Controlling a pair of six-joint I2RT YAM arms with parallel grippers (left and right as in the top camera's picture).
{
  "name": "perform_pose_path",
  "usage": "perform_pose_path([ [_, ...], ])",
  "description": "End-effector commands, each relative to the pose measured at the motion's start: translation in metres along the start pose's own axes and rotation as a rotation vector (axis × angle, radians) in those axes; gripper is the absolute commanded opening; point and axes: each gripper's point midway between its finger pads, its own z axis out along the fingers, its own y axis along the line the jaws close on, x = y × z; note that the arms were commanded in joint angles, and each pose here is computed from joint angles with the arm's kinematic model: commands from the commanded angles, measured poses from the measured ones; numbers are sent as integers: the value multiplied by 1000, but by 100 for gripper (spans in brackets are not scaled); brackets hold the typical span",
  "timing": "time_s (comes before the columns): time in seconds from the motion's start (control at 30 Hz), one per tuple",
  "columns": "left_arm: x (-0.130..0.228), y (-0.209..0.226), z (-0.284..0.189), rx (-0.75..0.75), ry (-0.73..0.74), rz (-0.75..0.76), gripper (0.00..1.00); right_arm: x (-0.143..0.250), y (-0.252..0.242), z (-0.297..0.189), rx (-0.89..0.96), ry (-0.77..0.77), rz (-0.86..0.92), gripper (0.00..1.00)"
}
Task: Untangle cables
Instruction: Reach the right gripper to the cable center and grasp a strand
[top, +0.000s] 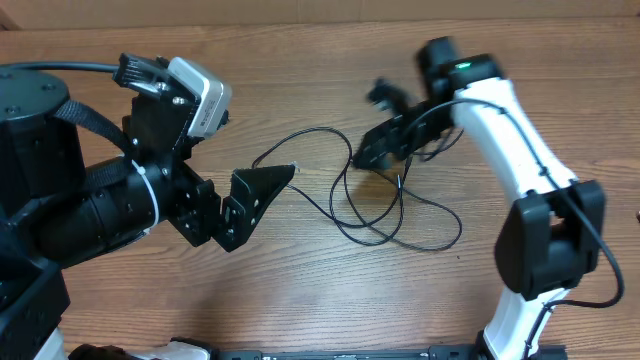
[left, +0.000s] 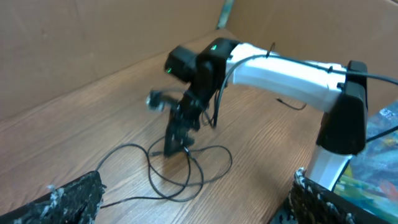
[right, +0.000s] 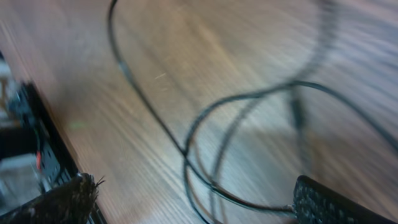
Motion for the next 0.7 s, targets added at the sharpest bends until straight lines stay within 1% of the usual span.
perform_pose_path([
  [0.0,0,3,-5,-32,-12,-29,96,-4,23,15,56,59,-119,100],
  [0.13,0,0,-9,-25,-19,-28,97,-4,41,40,131,119,-211,100],
  [0.27,0,-5,-11,0,-24,-25,98,-23,49,64,192,76,-212,100],
  [0.4,0,-6,-12,-1,-28,-23,99,-47,45,87,242,0,-138,100],
  [0.47,0,-6,-13,-1,-29,-22,100,-52,39,96,251,-15,-91,100],
  [0.67,1,-9,-17,-3,-39,-15,100,-31,31,126,205,76,-7,100],
])
